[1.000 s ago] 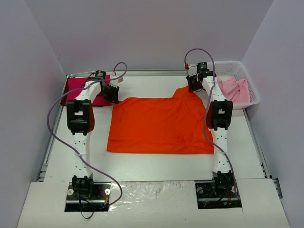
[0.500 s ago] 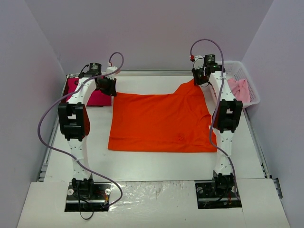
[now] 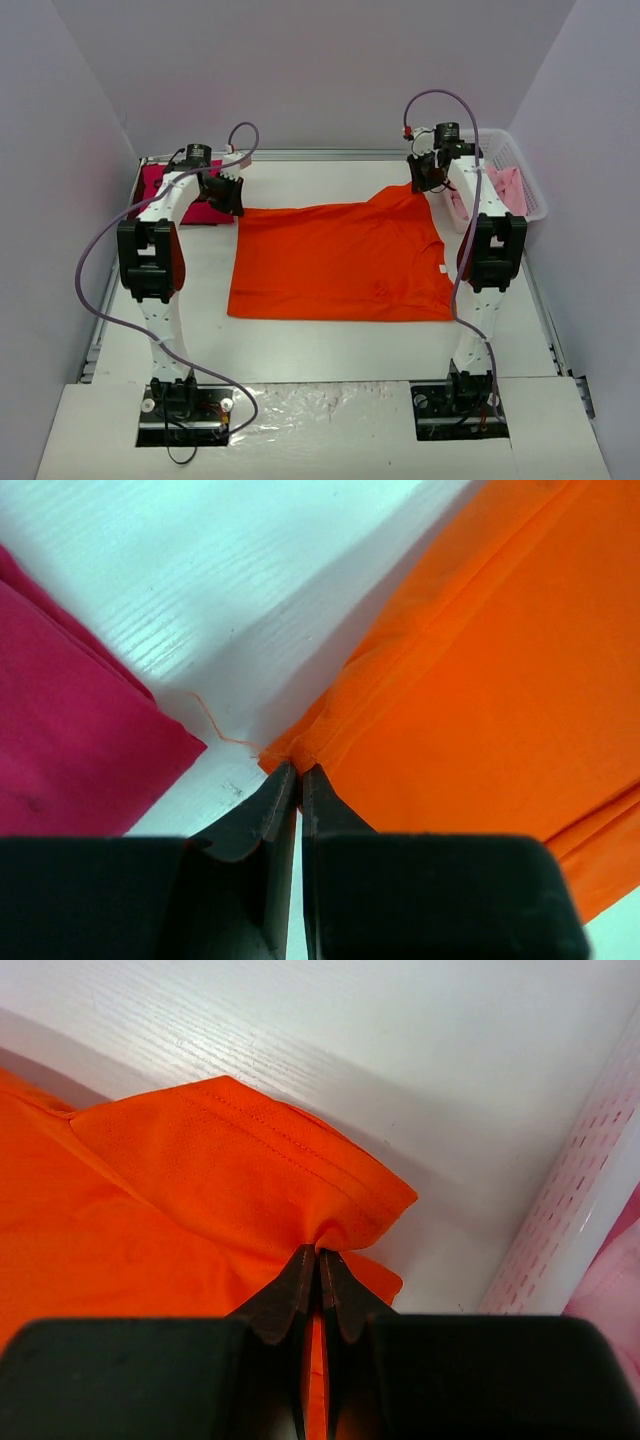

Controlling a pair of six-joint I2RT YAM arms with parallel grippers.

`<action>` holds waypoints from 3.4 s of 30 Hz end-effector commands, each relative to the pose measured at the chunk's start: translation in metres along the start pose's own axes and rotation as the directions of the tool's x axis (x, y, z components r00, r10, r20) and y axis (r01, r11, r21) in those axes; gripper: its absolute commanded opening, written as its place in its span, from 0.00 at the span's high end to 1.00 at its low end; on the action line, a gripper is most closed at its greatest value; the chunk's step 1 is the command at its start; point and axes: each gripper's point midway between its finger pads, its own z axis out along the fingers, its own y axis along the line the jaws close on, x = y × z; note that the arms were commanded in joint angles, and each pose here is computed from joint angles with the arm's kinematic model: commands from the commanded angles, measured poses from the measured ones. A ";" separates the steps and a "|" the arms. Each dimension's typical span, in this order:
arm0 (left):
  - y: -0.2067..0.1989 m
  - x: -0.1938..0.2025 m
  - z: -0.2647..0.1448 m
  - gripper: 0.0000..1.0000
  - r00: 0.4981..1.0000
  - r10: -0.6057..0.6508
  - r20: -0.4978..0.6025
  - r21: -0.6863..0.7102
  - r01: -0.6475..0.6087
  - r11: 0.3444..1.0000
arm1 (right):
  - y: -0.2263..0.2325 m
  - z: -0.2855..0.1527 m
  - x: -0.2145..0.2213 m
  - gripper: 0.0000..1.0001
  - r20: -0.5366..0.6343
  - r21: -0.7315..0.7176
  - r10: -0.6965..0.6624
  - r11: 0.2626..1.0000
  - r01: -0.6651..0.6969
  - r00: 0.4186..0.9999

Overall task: Fold and stack the t-shirts
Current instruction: Grap the side of the flattened tshirt furthest away from the robot with both arms, then fold the other side of the tshirt into a rectangle

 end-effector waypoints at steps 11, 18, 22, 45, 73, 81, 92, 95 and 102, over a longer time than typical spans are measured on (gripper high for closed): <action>-0.016 -0.003 -0.040 0.98 0.996 0.065 0.055 0.013 -0.066 0.998 | 0.017 -0.060 0.019 1.00 0.009 -0.005 -0.024 1.000 0.024 1.000; -0.023 0.015 -0.038 0.98 0.997 0.072 0.037 0.032 -0.073 0.997 | 0.026 -0.067 0.043 1.00 -0.030 -0.014 -0.027 1.000 0.027 0.999; -0.026 0.025 -0.036 0.98 0.997 0.077 0.026 0.043 -0.078 0.996 | 0.033 -0.071 0.058 1.00 -0.053 -0.027 -0.026 0.999 0.025 0.998; -0.036 0.065 -0.027 0.98 0.996 0.081 -0.030 0.076 -0.079 0.994 | 0.066 -0.055 0.144 1.00 -0.220 -0.136 -0.028 0.991 -0.002 0.975; -0.040 0.097 -0.015 0.81 0.981 0.147 -0.126 0.071 -0.139 0.988 | 0.077 -0.034 0.189 0.73 -0.335 -0.191 -0.013 0.980 -0.055 0.942; -0.054 0.067 -0.052 0.78 0.980 0.182 -0.076 0.055 -0.178 0.982 | 0.084 -0.070 0.154 0.64 -0.262 -0.222 -0.036 0.975 -0.023 0.964; -0.070 0.057 -0.093 0.62 0.976 0.213 -0.042 0.014 -0.213 0.977 | 0.089 -0.096 0.144 0.55 -0.234 -0.244 -0.092 0.969 0.033 0.968; -0.072 0.057 -0.102 0.57 0.976 0.213 -0.041 0.000 -0.214 0.977 | 0.086 -0.090 0.141 0.53 -0.232 -0.252 -0.107 0.967 0.046 0.967; -0.077 0.068 -0.129 0.52 0.979 0.203 -0.026 -0.046 -0.204 0.978 | 0.074 -0.053 0.127 0.53 -0.241 -0.295 -0.118 0.955 0.043 0.963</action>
